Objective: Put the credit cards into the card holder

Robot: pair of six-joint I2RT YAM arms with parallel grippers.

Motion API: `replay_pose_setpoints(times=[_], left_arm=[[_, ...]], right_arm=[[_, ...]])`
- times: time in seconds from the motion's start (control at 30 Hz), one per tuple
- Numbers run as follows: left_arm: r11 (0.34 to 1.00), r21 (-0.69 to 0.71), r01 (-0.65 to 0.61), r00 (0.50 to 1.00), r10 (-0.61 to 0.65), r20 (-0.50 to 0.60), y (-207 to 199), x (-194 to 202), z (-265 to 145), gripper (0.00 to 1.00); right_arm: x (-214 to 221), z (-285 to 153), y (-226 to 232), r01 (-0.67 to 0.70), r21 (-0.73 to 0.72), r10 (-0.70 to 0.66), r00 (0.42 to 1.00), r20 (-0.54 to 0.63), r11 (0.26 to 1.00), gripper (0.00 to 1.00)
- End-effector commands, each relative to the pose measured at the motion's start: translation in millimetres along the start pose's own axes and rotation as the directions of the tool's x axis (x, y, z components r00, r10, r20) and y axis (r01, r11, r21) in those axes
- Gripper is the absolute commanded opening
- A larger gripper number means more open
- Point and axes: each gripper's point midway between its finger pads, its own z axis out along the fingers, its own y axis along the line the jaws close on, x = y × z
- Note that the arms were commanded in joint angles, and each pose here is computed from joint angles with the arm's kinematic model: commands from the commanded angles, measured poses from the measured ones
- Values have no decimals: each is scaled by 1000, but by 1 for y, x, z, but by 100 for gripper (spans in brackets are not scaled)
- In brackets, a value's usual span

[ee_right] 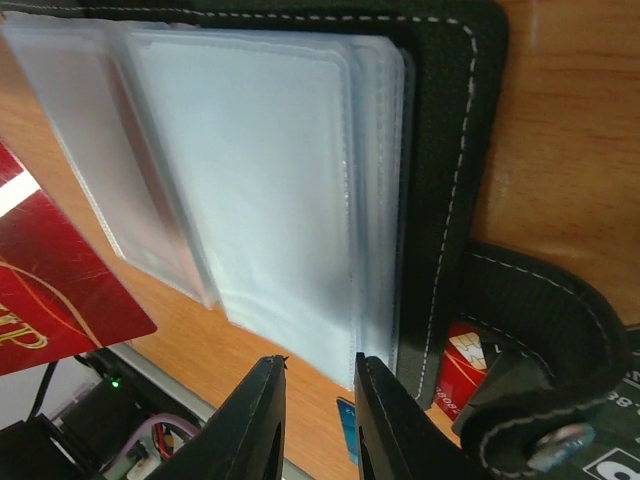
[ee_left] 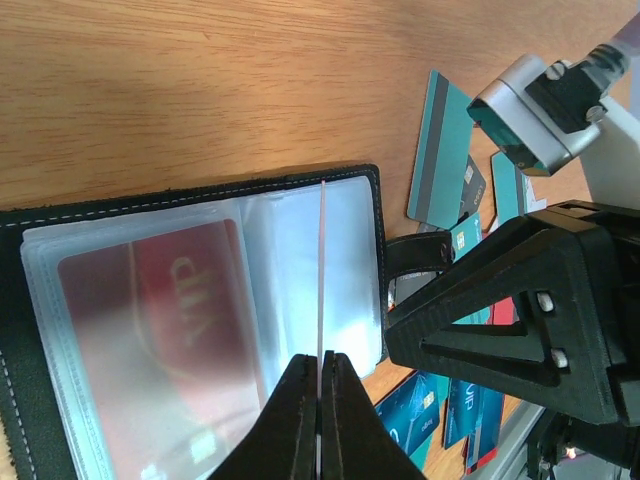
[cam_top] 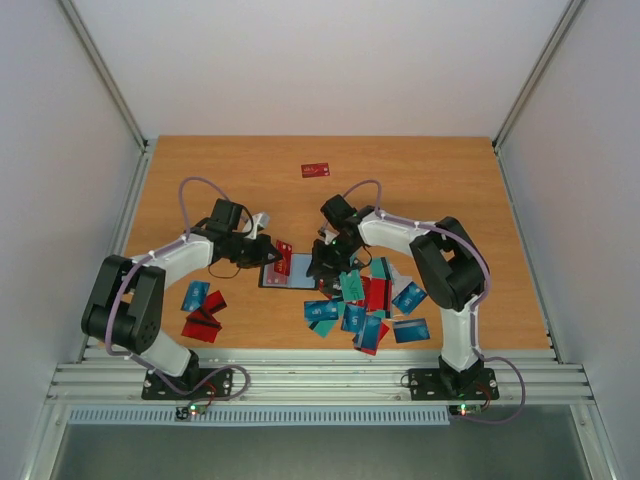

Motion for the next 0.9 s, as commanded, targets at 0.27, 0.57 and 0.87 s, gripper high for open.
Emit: replay_pose_setpoints(times=[0.27,0.57,0.87], left_arm=[[999,-26,32,999,-31,43,15,-3,8,0],[998,12,58,998,-58,21,19,4,18,0],[998,24,66,998,-66,8,22,9,23,0]], right_arm=[[2,16,-31,-26,43,28,999,-31,999,17],[6,23,-41,-39,61,42,998,-45,997,7],[8,25,-44,-45,59,48,997,-56,997,2]])
